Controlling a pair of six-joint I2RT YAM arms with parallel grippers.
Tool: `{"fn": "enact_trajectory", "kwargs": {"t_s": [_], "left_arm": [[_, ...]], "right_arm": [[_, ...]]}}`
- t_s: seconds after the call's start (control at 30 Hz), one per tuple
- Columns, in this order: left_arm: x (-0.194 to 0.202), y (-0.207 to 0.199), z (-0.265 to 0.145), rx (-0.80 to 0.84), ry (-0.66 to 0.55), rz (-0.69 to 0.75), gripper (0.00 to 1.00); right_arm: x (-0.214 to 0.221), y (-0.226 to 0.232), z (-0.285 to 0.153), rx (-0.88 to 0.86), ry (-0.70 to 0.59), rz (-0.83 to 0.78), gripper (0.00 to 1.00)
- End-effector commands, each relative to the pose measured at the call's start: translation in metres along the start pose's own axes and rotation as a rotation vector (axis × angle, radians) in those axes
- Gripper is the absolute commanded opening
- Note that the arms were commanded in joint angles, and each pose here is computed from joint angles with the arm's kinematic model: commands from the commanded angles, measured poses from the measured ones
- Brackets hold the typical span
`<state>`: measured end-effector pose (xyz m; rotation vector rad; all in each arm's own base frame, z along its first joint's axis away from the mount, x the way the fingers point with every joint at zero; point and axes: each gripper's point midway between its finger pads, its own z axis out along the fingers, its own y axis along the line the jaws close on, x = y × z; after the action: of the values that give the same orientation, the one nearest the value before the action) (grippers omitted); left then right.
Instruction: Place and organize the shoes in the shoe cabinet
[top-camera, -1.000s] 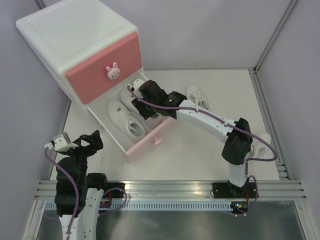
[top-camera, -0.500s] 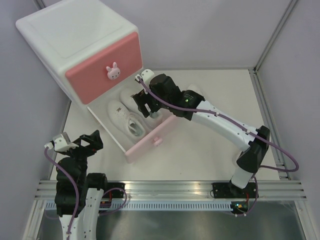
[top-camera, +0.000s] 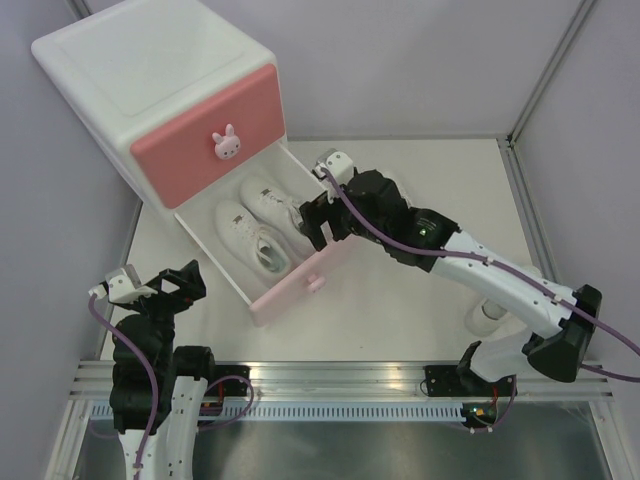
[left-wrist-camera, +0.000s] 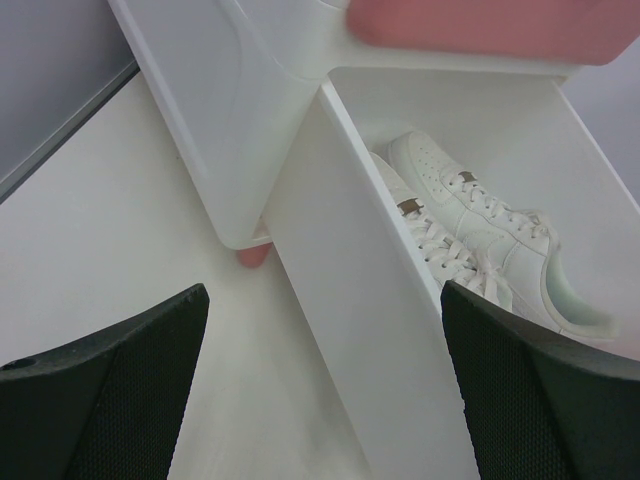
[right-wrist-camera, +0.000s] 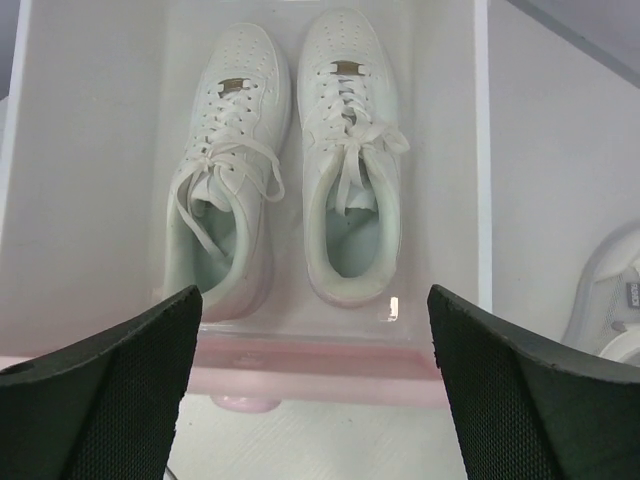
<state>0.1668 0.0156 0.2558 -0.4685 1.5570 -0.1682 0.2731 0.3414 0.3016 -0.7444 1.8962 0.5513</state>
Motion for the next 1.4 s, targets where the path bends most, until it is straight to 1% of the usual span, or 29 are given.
{"fn": "enact_trajectory", "kwargs": {"t_s": [0.0,0.07,0.1,0.17,0.3,0.37,0.4,0.47,0.53,0.57,0.6,0.67,0.7,0.77,0.8,0.87,0.9,0.97,1.03,1.07,1.1,1.37], "left_arm": [[-0.014,-0.005,-0.007,0.040,-0.075,0.021,1.00],[-0.014,-0.004,-0.007,0.038,-0.075,0.021,1.00],[-0.014,-0.004,-0.007,0.039,-0.075,0.021,1.00],[-0.014,-0.004,-0.007,0.037,-0.077,0.019,1.00],[-0.014,-0.003,-0.007,0.035,-0.080,0.020,1.00],[-0.015,-0.002,-0.008,0.029,-0.086,0.020,1.00],[-0.016,-0.001,-0.007,0.023,-0.088,0.019,1.00],[-0.015,0.000,-0.007,0.017,-0.087,0.020,1.00],[-0.016,-0.001,-0.008,0.019,-0.090,0.018,1.00],[-0.015,0.000,-0.007,0.017,-0.087,0.018,1.00],[-0.016,0.000,-0.008,0.016,-0.089,0.018,1.00],[-0.015,0.001,-0.008,0.012,-0.089,0.015,1.00],[-0.016,0.000,-0.008,0.014,-0.090,0.015,1.00],[-0.016,0.000,-0.008,0.015,-0.091,0.013,1.00],[-0.016,0.000,-0.008,0.014,-0.092,0.012,1.00],[-0.016,0.000,-0.008,0.013,-0.090,0.013,1.00],[-0.016,0.000,-0.008,0.013,-0.090,0.013,1.00],[-0.016,0.000,-0.009,0.015,-0.091,0.013,1.00],[-0.016,0.000,-0.009,0.016,-0.093,0.011,1.00],[-0.016,0.000,-0.009,0.015,-0.095,0.011,1.00],[-0.016,0.000,-0.009,0.015,-0.095,0.011,1.00],[-0.017,0.001,-0.010,0.009,-0.097,0.009,1.00]], "right_arm": [[-0.013,-0.003,-0.018,0.006,-0.106,0.046,0.98],[-0.014,-0.003,-0.029,0.000,-0.139,0.052,0.98],[-0.002,-0.004,-0.029,0.003,-0.123,0.060,0.98],[-0.001,-0.004,-0.037,-0.002,-0.147,0.071,0.98],[0.017,-0.003,-0.046,-0.012,-0.158,0.101,0.98],[0.029,-0.002,-0.048,-0.017,-0.166,0.115,0.98],[0.043,-0.004,-0.048,-0.006,-0.154,0.119,0.98],[0.050,0.000,-0.049,-0.017,-0.163,0.135,0.98],[0.070,0.003,-0.049,-0.024,-0.151,0.140,0.98],[0.070,0.005,-0.050,-0.031,-0.174,0.152,0.98],[0.083,0.005,-0.051,-0.030,-0.169,0.156,0.98],[0.089,0.009,-0.052,-0.037,-0.193,0.173,0.98],[0.104,0.008,-0.051,-0.031,-0.177,0.173,0.98],[0.109,0.014,-0.051,-0.050,-0.201,0.179,0.98],[0.122,0.015,-0.048,-0.050,-0.182,0.181,0.98],[0.128,0.018,-0.046,-0.050,-0.189,0.186,0.98],[0.140,0.018,-0.042,-0.044,-0.170,0.196,0.98],[0.141,0.025,-0.039,-0.058,-0.189,0.206,0.98],[0.149,0.030,-0.032,-0.056,-0.177,0.209,0.98],[0.144,0.033,-0.030,-0.064,-0.196,0.213,0.98],[0.150,0.034,-0.024,-0.054,-0.183,0.209,0.98],[0.146,0.048,-0.001,-0.041,-0.198,0.243,0.98]]}}
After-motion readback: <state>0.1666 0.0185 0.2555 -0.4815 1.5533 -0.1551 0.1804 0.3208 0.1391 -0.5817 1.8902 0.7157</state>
